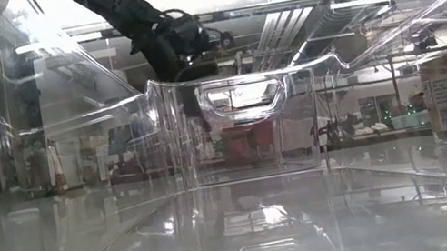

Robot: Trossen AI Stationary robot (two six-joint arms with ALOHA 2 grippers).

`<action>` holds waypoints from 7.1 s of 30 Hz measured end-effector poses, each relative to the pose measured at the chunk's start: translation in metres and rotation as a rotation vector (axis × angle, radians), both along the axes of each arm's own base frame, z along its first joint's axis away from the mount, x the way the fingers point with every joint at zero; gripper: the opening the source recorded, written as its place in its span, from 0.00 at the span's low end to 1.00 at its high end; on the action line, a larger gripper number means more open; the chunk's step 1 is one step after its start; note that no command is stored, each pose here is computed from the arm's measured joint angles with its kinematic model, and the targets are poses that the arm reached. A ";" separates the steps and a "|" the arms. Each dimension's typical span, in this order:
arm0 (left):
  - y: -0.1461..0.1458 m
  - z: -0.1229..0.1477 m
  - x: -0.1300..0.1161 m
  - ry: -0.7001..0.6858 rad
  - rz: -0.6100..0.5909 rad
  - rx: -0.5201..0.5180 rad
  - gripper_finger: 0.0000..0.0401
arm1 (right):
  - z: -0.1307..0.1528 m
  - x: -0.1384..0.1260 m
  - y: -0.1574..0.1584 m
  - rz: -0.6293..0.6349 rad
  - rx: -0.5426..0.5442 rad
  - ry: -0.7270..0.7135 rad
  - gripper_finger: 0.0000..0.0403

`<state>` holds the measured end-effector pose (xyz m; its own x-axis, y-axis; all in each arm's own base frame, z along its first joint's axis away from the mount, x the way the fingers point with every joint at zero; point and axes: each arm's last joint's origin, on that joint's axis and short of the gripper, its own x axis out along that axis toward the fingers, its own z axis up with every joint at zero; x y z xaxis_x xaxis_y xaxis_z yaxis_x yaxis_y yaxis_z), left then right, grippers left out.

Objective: Sort spices by type
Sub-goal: Put the red seasoning can into the top transparent bin, then put the middle right gold seasoning bottle into the center transparent bin

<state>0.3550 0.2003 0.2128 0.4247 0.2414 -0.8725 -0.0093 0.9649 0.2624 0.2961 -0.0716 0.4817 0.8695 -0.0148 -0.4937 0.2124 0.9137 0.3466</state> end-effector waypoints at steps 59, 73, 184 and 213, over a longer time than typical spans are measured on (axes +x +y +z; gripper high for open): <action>0.032 0.037 -0.071 0.154 0.013 -0.025 0.00 | 0.003 0.001 -0.003 0.004 -0.031 -0.036 0.00; 0.047 0.037 -0.087 0.190 0.104 -0.017 0.00 | 0.003 0.001 -0.003 0.001 -0.026 -0.036 0.00; -0.230 0.172 -0.226 -0.501 0.168 -0.243 0.00 | -0.229 -0.110 0.045 -0.793 0.603 0.679 0.76; -0.230 0.172 -0.227 -0.503 0.172 -0.256 0.00 | -0.238 -0.098 0.043 -0.552 0.376 0.729 0.98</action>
